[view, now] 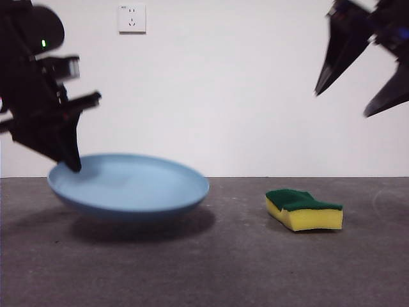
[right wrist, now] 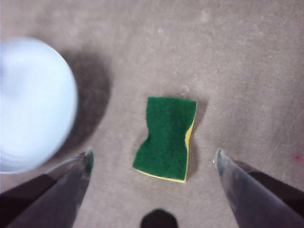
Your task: Pick up the plate,pick up the cloth,clean the plate with the cloth
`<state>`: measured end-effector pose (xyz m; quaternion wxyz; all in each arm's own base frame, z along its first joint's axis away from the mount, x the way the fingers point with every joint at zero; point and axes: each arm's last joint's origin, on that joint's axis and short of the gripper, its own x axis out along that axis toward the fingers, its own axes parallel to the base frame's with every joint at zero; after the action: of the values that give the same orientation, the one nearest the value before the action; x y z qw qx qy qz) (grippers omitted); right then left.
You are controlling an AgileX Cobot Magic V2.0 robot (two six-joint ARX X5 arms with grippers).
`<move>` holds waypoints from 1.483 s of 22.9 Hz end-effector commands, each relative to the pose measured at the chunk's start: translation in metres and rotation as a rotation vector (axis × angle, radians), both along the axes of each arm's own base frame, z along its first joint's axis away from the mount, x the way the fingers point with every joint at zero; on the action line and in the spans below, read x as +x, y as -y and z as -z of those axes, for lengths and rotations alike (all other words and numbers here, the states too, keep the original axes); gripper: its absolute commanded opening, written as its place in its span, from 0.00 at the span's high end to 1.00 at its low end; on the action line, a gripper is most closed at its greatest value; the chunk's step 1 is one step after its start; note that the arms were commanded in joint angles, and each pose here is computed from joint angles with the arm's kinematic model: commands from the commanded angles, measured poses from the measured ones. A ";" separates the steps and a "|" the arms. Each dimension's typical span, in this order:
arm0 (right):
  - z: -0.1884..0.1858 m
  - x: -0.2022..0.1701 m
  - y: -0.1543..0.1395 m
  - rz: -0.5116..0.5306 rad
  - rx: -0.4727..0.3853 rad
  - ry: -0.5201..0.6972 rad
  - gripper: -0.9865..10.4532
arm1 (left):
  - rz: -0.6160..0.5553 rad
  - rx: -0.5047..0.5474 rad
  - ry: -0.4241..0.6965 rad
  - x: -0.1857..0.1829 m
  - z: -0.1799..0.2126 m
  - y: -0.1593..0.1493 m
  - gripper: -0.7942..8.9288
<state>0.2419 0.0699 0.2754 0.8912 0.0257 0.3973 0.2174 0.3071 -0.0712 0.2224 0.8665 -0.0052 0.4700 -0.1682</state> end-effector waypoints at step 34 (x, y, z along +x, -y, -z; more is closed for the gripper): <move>0.062 0.055 -0.072 -0.048 -0.191 -0.128 0.92 | -0.030 0.027 0.172 -0.052 -0.069 -0.012 0.93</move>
<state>0.2984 0.1401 0.2087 0.8527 -0.0698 0.4779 0.1990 0.2528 -0.0583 0.2934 0.9062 0.0094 0.3960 -0.1481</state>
